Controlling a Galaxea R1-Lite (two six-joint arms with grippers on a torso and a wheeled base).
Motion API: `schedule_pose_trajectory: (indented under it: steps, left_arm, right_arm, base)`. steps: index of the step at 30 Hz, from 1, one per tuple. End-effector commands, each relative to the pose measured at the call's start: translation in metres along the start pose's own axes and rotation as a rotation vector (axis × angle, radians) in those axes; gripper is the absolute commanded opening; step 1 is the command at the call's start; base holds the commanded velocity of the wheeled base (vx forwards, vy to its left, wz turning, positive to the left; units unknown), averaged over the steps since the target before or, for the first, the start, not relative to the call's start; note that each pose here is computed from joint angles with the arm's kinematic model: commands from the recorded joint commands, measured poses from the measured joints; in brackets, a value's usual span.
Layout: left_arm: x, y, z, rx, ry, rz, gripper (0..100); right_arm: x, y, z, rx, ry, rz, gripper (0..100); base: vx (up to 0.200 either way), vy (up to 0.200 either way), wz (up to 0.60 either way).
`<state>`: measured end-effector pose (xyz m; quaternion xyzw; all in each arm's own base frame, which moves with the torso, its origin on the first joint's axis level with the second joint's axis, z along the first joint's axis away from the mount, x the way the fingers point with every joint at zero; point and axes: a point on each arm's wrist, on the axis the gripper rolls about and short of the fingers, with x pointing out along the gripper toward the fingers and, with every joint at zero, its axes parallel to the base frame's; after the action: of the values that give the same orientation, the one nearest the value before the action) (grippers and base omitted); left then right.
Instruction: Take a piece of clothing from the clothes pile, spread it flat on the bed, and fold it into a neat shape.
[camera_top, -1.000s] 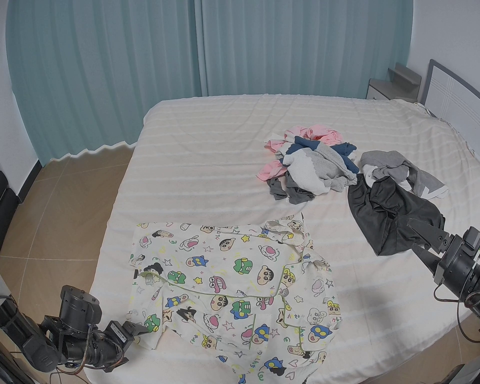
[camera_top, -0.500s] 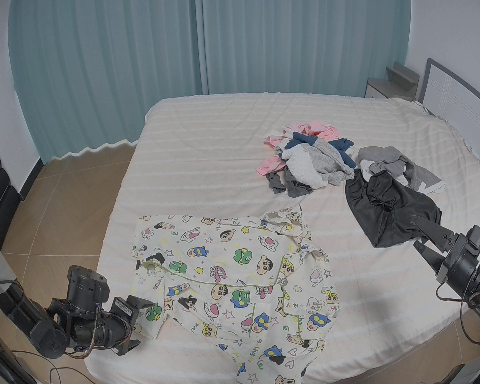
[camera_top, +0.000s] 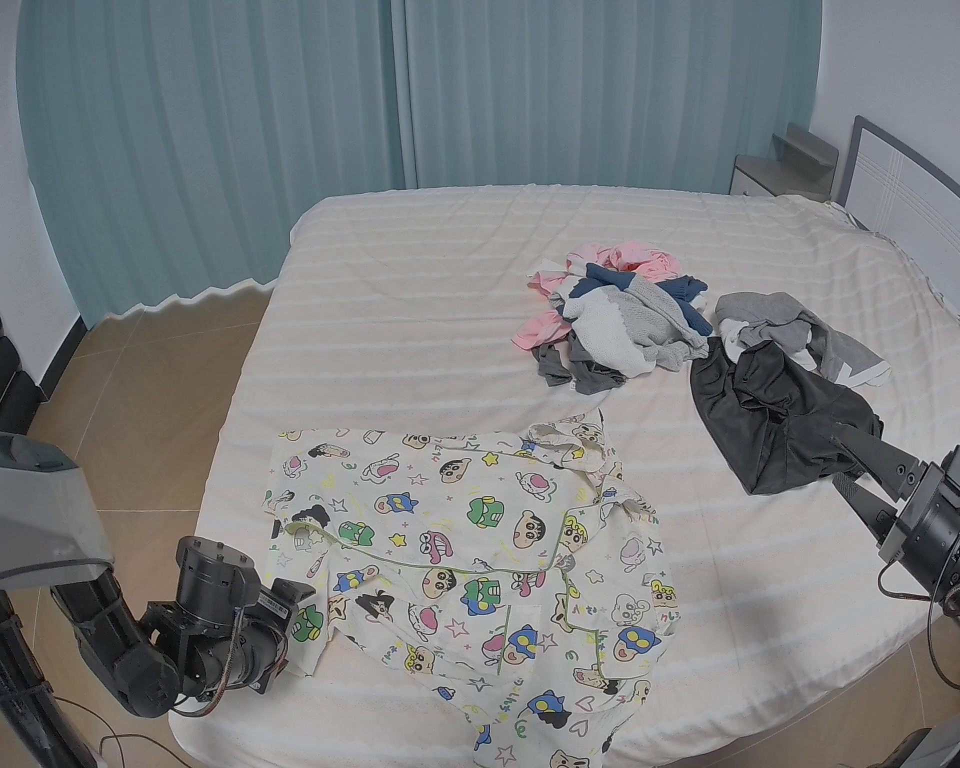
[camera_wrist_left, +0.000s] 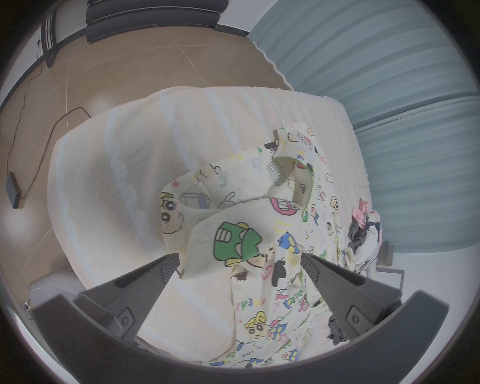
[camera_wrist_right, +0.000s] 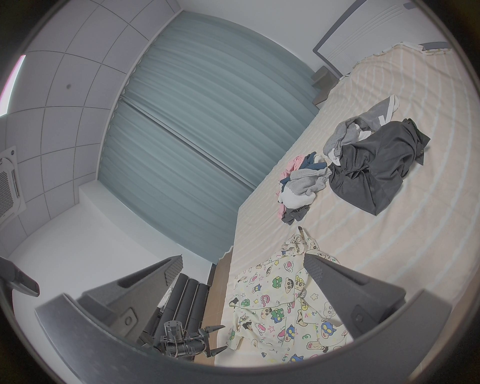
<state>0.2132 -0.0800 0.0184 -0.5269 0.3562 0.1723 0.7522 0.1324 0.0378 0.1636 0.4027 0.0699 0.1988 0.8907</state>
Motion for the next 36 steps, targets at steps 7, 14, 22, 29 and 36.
schedule_pose_trajectory:
  steps: [7, 14, 22, 29, 36]
  left_arm:
    - [0.007, 0.009, -0.004, 0.015, 0.009, 0.05, 100]
    - [0.014, 0.003, -0.006, 0.021, 0.003, 0.038, 100]
    - [0.026, 0.001, -0.008, 0.033, -0.052, 0.055, 100]
    - [0.03, -0.005, -0.008, 0.028, -0.057, 0.034, 100]
    - [0.034, -0.005, -0.008, 0.026, -0.092, 0.029, 100]
  right_arm:
    - [0.0, 0.0, 0.0, 0.0, 0.0, 0.001, 100]
    - [0.0, 0.0, 0.0, 0.0, -0.003, 0.002, 100]
    - [0.0, 0.001, 0.001, -0.001, -0.007, 0.003, 100]
    - [-0.001, 0.001, 0.002, -0.002, -0.011, 0.003, 100]
    - [-0.001, 0.001, 0.002, -0.002, -0.009, 0.009, 100]
  base:
    - [0.0, 0.0, 0.0]
    - [0.0, 0.0, 0.0]
    - [0.0, 0.0, 0.0]
    - [0.0, 0.0, 0.0]
    - [0.0, 0.0, 0.0]
